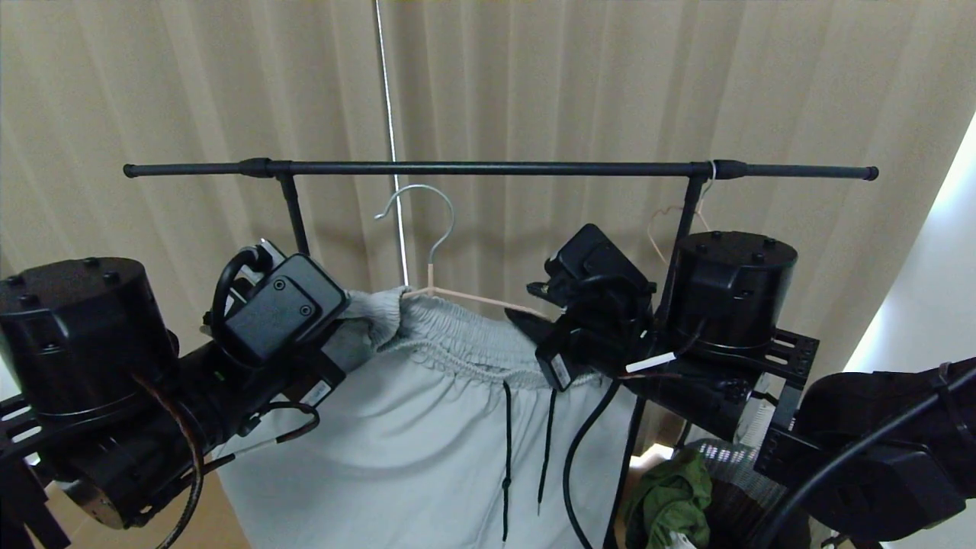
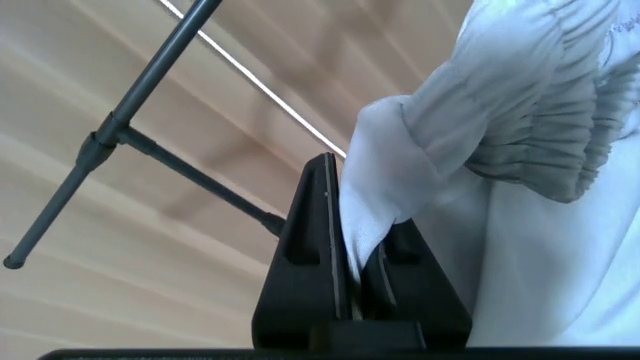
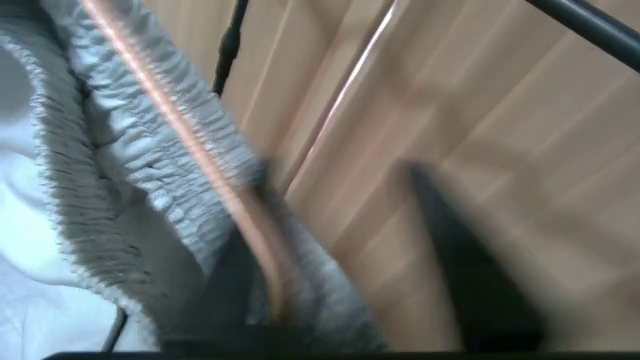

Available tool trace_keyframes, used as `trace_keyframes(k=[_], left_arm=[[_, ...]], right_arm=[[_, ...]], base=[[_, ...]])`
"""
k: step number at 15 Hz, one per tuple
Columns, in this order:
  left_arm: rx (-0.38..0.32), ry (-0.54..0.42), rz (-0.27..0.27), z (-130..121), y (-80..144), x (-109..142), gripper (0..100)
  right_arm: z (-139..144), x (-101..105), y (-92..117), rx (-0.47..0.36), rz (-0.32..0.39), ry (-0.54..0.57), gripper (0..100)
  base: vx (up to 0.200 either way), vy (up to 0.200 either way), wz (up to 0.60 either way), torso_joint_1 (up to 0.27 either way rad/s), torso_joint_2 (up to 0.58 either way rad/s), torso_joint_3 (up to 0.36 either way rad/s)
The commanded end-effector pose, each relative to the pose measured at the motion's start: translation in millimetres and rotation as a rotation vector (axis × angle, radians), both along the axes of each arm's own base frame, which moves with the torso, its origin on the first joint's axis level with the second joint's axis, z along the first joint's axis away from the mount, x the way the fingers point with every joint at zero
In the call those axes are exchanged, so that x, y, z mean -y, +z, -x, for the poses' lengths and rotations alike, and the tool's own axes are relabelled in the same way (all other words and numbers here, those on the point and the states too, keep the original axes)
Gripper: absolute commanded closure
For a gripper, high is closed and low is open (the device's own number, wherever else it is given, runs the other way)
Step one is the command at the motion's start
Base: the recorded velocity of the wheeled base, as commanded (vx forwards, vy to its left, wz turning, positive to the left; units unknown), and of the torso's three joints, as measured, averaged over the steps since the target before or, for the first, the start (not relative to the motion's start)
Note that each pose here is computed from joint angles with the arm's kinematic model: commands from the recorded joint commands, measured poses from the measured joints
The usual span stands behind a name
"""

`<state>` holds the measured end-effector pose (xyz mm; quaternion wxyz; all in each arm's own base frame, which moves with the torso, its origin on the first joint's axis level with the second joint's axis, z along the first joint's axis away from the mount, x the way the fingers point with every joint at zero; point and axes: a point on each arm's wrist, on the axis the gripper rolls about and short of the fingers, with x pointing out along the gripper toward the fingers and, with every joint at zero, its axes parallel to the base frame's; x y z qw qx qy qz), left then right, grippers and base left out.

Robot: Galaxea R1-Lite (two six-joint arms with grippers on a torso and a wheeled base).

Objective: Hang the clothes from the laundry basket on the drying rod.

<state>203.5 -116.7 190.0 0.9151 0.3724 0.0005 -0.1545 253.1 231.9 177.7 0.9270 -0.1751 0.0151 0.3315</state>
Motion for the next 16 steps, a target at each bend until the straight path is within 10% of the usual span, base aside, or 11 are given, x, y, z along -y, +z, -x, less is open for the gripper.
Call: trace_keyframes(k=[1,12,13,16], left_arm=[[-0.002,-0.001,-0.001,0.3,-0.7,-0.2,100],[-0.013,-0.039,0.085,7.7,3.5,3.2,100],[-0.016,-0.038,0.083,7.9,3.0,3.1,0],[-0.016,-0.039,0.082,7.9,3.0,3.1,0]], right_arm=[[0.9,0.1,0.7,0.002,-0.002,0.000,100],[3.6,2.8,2.3,0.004,-0.004,-0.005,100],[3.8,3.0,2.9,0.005,-0.005,-0.005,100],[7.0,6.7,5.4,0.008,-0.009,-0.006,100]], base=[[0.000,0.000,0.00,0.000,0.00,0.000],[0.000,0.000,0.00,0.000,0.00,0.000],[0.000,0.000,0.00,0.000,0.00,0.000],[0.000,0.000,0.00,0.000,0.00,0.000]])
